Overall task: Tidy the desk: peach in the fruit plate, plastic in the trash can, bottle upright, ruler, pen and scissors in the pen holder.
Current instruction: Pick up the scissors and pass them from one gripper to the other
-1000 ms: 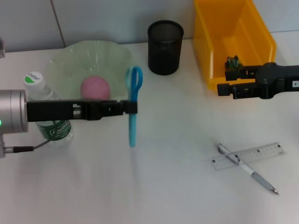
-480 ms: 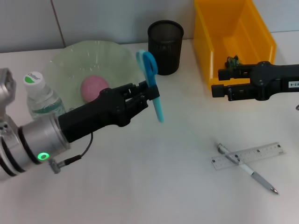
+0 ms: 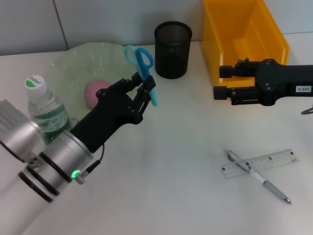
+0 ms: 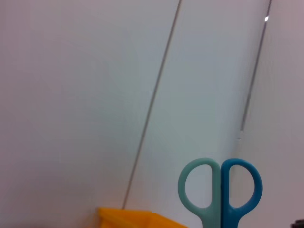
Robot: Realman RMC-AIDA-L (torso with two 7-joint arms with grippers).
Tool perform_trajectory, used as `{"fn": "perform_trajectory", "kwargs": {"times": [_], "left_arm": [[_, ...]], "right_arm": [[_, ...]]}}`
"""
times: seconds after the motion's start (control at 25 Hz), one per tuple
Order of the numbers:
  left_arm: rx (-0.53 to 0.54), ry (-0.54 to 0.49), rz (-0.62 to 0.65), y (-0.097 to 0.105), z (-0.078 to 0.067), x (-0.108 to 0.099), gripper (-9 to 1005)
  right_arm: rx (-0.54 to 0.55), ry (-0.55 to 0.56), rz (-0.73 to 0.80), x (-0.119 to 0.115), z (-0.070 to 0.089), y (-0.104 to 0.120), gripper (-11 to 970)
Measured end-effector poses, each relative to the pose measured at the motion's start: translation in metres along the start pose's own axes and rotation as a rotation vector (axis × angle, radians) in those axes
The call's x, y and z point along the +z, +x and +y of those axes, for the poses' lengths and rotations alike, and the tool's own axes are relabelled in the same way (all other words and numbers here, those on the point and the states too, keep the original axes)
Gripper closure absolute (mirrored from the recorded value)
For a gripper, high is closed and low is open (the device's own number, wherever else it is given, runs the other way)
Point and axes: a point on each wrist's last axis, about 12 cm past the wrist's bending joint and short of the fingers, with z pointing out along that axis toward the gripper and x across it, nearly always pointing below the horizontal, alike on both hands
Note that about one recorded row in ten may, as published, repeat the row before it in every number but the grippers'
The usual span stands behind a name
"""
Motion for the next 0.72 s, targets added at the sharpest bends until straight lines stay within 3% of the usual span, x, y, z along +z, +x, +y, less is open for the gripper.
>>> {"fn": "perform_trajectory", "kwargs": {"times": [0.44, 0.72], "left_arm": [[0.071, -0.143, -0.003, 0.008, -0.019, 0.014, 725], [0.113, -0.145, -0.011, 0.006, -0.028, 0.02, 722]], "right_arm": [[-0.137, 0.005, -0.11, 0.03, 0.002, 0.006, 314], [-0.194, 0.03, -0.175, 0.049, -0.003, 0.01, 316]]}}
